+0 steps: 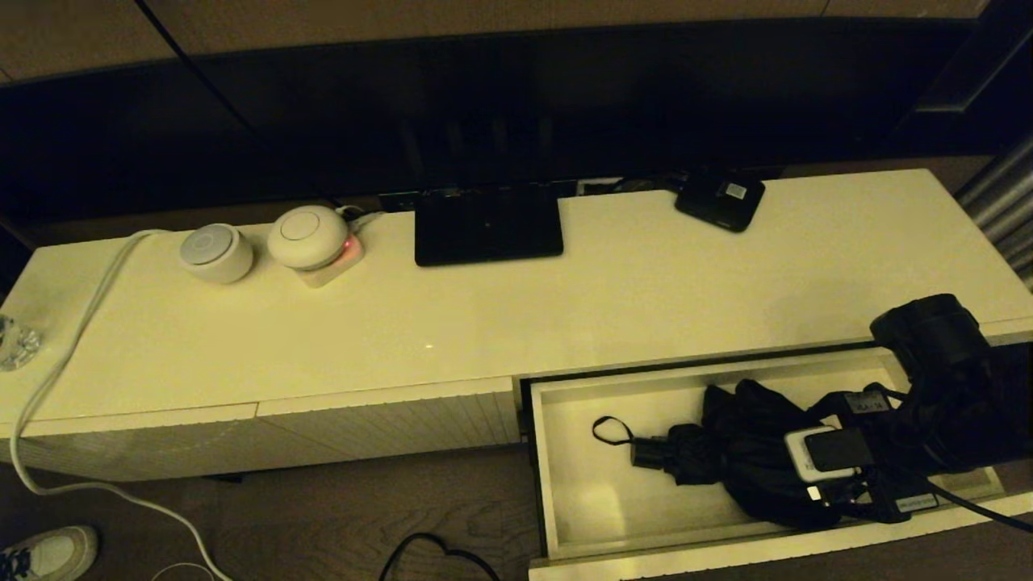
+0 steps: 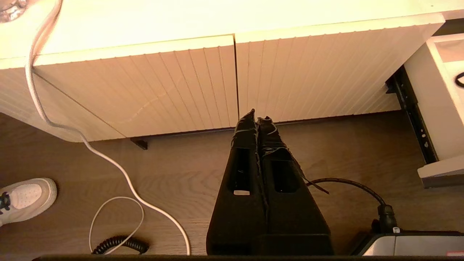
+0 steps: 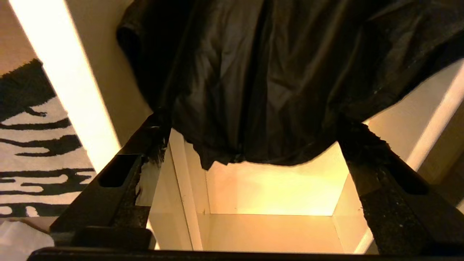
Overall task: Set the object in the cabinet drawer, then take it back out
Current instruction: Take the umbrella out of the drawer and put it on the table
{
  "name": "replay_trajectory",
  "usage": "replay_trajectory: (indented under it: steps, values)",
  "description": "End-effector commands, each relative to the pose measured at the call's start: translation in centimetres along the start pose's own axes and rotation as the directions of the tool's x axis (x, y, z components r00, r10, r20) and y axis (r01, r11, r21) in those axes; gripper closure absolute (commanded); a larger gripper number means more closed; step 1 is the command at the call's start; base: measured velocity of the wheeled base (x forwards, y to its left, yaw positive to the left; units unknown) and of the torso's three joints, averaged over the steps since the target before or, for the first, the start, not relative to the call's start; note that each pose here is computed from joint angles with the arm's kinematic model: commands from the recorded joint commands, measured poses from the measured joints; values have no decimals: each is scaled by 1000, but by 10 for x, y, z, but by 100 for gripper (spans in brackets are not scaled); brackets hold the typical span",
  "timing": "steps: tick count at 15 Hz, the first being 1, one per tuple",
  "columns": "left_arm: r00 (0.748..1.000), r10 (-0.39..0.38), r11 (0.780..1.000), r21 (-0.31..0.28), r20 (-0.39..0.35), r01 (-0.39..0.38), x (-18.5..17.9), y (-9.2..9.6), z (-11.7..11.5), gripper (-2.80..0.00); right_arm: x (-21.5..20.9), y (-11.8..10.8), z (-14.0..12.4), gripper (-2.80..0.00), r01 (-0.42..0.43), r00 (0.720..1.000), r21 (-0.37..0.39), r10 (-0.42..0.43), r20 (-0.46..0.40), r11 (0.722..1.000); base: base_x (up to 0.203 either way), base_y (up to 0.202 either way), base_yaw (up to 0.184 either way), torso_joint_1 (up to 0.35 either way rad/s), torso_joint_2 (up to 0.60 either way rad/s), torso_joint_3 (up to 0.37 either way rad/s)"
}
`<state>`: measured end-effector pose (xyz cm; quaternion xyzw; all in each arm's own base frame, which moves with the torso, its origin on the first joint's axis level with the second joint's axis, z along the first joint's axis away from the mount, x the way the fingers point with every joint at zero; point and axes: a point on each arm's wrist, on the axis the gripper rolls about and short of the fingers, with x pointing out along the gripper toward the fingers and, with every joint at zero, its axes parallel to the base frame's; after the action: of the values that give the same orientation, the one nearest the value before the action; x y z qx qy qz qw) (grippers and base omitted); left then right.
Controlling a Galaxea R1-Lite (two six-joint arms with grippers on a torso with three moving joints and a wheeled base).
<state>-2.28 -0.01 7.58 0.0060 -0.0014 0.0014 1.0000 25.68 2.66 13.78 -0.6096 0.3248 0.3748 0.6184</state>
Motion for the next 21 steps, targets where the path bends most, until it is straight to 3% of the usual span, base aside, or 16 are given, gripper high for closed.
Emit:
replay_trajectory:
  steps: [1, 8, 14, 21]
  values:
    - [1000, 0, 1000, 0, -1, 0, 0, 0, 0, 0, 7, -2, 0, -280, -20, 1000, -4, 20, 6, 1000, 0, 0, 0, 0, 0, 0]
    - [1000, 0, 1000, 0, -1, 0, 0, 0, 0, 0, 21, -17, 2, -280, -42, 998, 34, 41, 43, 999, 0, 0, 0, 0, 0, 0]
    - [1000, 0, 1000, 0, -1, 0, 0, 0, 0, 0, 38, -16, 4, -280, -89, 995, 47, 86, 54, 995, 0, 0, 0, 0, 0, 0]
    - [1000, 0, 1000, 0, -1, 0, 0, 0, 0, 0, 46, -17, 6, -280, -87, 995, 54, 84, 59, 995, 0, 0, 0, 0, 0, 0]
